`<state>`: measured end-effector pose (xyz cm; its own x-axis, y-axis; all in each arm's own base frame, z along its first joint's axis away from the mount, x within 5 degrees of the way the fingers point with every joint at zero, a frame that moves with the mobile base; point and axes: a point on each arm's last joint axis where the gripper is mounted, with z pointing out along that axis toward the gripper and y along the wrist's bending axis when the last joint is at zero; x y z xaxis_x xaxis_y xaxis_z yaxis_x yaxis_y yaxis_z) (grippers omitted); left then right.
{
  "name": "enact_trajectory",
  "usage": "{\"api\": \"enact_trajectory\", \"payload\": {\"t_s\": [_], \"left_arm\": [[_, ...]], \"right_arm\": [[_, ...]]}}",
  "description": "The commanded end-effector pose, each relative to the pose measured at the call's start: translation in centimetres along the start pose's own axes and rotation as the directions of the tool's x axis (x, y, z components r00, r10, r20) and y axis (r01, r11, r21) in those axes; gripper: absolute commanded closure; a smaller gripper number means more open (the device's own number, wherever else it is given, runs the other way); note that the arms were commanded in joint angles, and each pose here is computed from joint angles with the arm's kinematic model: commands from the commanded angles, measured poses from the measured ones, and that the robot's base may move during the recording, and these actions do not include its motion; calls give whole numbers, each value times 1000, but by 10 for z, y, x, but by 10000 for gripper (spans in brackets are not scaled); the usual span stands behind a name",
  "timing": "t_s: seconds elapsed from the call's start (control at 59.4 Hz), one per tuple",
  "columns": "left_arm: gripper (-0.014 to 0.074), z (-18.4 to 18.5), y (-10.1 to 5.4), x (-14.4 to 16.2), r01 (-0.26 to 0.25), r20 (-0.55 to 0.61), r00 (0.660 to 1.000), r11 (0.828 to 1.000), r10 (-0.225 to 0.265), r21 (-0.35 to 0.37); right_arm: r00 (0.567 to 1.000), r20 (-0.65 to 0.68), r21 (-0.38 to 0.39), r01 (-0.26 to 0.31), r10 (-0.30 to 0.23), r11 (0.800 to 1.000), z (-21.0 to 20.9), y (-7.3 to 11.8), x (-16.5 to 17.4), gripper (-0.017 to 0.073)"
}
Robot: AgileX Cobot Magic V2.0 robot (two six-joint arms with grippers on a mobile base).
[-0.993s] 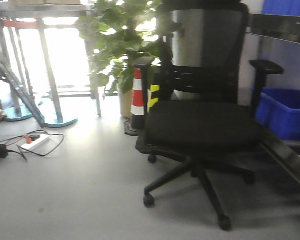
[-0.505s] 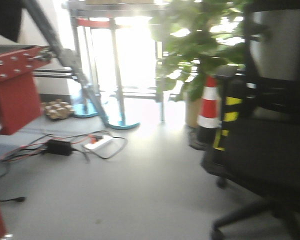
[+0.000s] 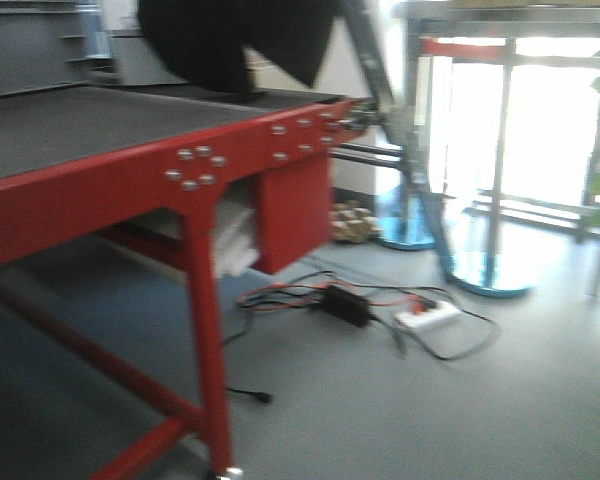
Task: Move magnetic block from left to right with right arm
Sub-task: 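Drive past the chair toward the second grey table holding the cube, then stop at the second table holding the cube in right gripper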
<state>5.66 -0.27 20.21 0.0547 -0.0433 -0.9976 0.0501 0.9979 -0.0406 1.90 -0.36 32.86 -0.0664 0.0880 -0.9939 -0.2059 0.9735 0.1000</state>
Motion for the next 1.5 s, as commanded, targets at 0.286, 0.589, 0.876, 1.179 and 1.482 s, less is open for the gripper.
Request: {"api": "enact_trajectory", "payload": {"t_s": [0.286, 0.589, 0.876, 1.179, 1.482], "left_arm": [[710, -1, 0, -6, 6, 100, 995, 1000, -6, 2], [709, -1, 0, -6, 6, 100, 995, 1000, -6, 2], [710, -1, 0, -6, 6, 100, 995, 1000, -6, 2], [709, -1, 0, -6, 6, 100, 995, 1000, -6, 2], [710, -1, 0, -6, 6, 100, 995, 1000, -6, 2]], "right_arm": [[995, 97, -9, 22, -21, 1000, -1, 2, -15, 419], [995, 97, -9, 22, -21, 1000, -1, 2, -15, 419], [995, 97, -9, 22, -21, 1000, -1, 2, -15, 419], [995, 97, -9, 22, -21, 1000, -1, 2, -15, 419], [995, 97, -9, 22, -21, 1000, -1, 2, -15, 419]]}}
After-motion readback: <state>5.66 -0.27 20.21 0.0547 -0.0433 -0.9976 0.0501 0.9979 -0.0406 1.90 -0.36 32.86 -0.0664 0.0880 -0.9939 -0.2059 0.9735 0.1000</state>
